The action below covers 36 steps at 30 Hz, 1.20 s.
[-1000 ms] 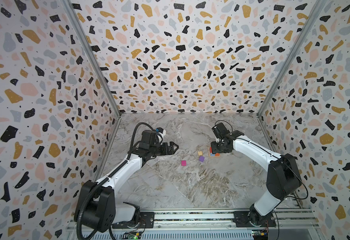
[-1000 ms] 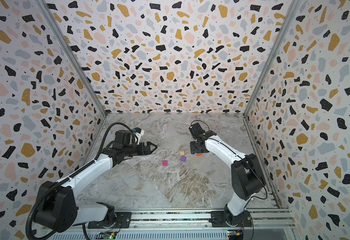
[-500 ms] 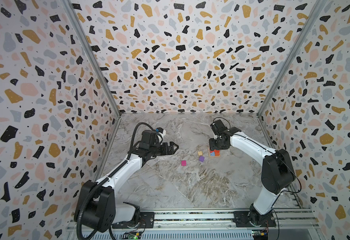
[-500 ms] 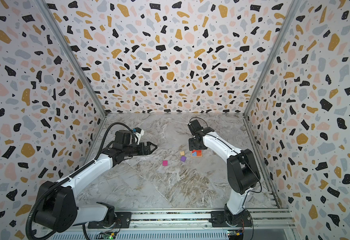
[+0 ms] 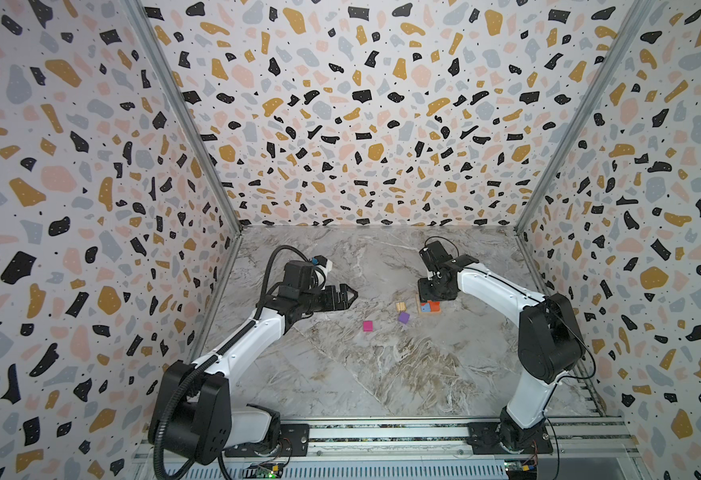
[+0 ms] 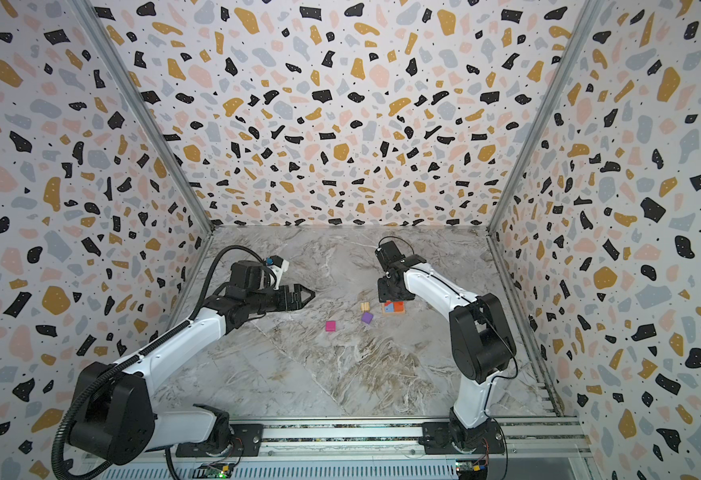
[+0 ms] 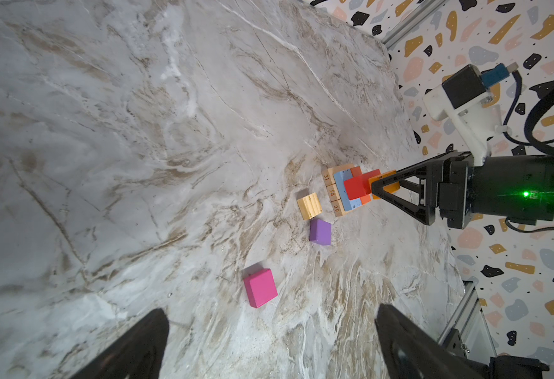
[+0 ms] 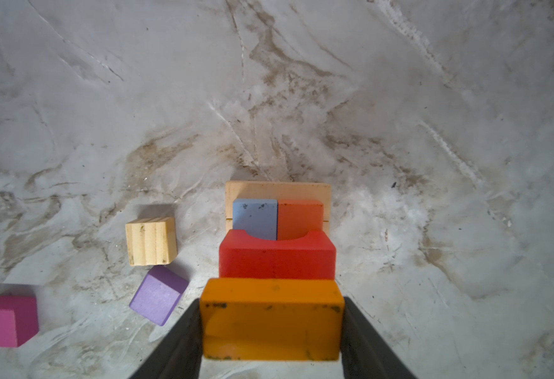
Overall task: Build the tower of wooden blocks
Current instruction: 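Lower the orange bar with the right gripper onto the red arch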
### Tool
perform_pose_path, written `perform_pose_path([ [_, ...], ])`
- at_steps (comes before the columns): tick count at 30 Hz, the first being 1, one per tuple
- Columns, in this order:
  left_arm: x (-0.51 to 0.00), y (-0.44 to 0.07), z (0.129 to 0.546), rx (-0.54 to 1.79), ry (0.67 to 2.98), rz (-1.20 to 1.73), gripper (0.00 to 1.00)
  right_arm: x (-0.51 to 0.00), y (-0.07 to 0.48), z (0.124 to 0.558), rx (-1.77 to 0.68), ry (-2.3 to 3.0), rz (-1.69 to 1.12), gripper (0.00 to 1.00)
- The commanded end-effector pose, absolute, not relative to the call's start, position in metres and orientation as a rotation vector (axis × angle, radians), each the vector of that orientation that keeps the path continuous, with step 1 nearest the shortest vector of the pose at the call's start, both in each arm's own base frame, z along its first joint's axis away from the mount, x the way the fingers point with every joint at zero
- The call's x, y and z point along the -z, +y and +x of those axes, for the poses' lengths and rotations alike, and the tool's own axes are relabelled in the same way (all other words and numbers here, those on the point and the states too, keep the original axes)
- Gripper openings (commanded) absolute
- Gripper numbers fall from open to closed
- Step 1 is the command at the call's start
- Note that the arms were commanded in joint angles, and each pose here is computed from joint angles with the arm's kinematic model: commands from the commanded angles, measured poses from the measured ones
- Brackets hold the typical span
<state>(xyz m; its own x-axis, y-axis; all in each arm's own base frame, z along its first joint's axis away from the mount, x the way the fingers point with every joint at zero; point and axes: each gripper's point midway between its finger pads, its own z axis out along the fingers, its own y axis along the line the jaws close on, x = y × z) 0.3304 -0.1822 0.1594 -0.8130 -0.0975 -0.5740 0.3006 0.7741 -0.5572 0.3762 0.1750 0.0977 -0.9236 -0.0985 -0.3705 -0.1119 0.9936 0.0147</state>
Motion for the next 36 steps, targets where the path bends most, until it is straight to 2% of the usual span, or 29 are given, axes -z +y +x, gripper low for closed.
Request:
perform_pose_path([
  [1,-0.1670,-0.1821,0.3312,0.890,2.327,0.156,1.00,-0.1131,0.1766,0.3860,-0.069,2.718,-0.120,0.50],
  [36,-0.1677,-0.1830,0.3311,0.898,2.324,0.158,1.00,-0.1038,0.1747,0.3910,-0.040,2.734,-0.108,0.50],
])
